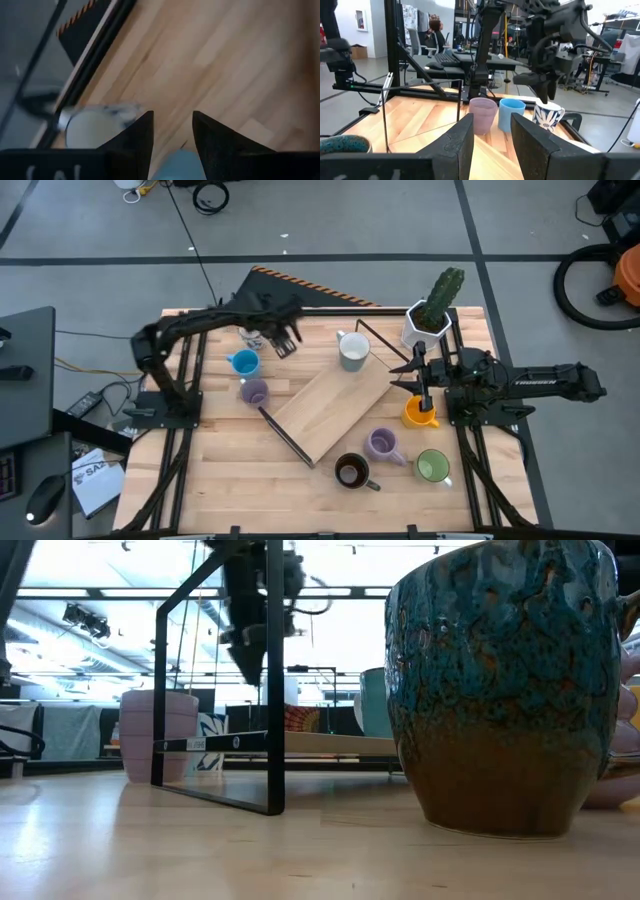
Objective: Place coffee mugs
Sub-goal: Put the white mug on the shelf
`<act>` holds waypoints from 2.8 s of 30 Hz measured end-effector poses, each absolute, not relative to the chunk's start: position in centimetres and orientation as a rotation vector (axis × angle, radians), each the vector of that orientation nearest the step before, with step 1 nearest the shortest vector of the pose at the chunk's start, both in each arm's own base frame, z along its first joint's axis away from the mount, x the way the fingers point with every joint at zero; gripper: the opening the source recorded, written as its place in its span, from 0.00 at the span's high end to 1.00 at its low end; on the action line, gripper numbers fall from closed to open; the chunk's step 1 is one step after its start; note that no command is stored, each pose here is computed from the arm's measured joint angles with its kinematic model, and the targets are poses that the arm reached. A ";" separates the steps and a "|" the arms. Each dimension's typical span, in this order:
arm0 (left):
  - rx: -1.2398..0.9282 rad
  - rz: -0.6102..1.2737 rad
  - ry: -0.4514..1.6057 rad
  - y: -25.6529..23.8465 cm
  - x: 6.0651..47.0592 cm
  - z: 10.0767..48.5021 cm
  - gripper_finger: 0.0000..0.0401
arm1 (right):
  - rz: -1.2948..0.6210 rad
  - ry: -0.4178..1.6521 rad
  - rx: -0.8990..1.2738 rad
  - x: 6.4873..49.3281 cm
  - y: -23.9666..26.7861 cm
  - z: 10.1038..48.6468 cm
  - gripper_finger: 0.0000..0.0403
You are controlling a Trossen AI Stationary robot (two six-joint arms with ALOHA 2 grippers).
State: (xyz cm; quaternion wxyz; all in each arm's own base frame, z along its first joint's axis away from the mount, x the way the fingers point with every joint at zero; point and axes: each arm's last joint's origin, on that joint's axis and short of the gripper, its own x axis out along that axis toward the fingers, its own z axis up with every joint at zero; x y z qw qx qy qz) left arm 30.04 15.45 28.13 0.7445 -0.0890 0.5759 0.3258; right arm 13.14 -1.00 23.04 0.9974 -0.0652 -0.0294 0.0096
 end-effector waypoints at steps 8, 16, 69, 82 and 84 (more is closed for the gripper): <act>-0.439 0.888 1.289 18.6 26.3 25.9 0.63 | 0.017 -0.075 -0.143 13.1 -1.0 23.2 0.67; -0.542 0.902 1.245 19.7 25.9 25.6 0.50 | 0.017 -0.062 -0.157 13.3 -1.0 23.1 0.67; -0.408 0.369 1.097 5.9 38.7 28.7 0.94 | -0.044 -0.131 -0.302 13.2 -1.6 23.8 0.67; -0.373 0.323 1.195 2.5 41.6 28.4 0.94 | -0.056 -0.168 -0.408 13.9 -1.7 24.0 0.67; -0.381 0.327 1.185 2.2 41.6 28.5 0.94 | -0.057 -0.163 -0.424 14.0 -1.7 23.9 0.67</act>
